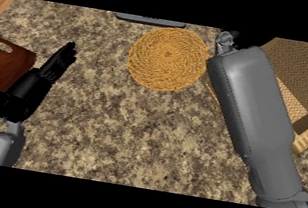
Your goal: Pick the lemon from the placemat and place it in the basket
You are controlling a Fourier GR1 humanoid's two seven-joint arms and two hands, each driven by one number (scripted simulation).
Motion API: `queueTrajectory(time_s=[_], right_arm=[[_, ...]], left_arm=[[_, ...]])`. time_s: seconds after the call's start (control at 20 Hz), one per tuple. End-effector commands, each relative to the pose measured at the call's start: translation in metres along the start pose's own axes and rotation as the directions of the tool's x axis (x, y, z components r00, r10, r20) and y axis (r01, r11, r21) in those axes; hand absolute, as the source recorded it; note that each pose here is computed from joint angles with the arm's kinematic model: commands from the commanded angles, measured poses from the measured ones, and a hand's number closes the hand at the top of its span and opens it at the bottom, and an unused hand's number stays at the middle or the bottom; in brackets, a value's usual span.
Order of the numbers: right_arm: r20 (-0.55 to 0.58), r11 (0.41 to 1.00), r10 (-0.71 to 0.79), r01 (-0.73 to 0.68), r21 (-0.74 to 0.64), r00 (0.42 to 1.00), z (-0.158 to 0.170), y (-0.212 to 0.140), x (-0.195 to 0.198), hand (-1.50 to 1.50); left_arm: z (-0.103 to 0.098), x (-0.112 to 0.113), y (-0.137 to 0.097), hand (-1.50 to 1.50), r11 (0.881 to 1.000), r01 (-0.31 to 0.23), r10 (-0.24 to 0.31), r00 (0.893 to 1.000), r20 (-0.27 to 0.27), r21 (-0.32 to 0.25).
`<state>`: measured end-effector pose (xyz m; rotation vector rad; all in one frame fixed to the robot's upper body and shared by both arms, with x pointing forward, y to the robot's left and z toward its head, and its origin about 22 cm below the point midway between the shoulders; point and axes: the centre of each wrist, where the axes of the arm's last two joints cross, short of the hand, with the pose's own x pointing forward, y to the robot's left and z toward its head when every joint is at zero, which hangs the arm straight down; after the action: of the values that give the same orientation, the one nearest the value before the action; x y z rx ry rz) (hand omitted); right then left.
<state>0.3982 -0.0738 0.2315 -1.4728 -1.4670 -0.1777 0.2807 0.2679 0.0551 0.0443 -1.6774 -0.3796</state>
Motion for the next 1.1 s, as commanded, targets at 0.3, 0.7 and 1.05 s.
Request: queueTrajectory(time_s=[0.3, 0.7, 1.05], right_arm=[[-0.252, 0.998, 0.054, -0.047, 0.031, 0.966, -0.029, 0.006, -0.085, 1.5], [-0.185, 0.992, 0.096, -0.109, -0.06, 0.978, -0.02, -0.004, -0.141, 1.5], [-0.209, 0.973, -0.073, 0.023, -0.231, 0.975, -0.027, -0.006, -0.16, 1.5]], left_arm=[[0.008, 0.003, 0.009, 0.0, 1.0, 0.0, 0.0, 1.0, 0.012, 0.003], [-0.003, 0.0, -0.008, 0.0, 1.0, -0.011, 0.011, 1.0, 0.009, 0.023], [-0.006, 0.006, -0.008, 0.0, 1.0, -0.004, 0.004, 1.0, 0.011, -0.002]])
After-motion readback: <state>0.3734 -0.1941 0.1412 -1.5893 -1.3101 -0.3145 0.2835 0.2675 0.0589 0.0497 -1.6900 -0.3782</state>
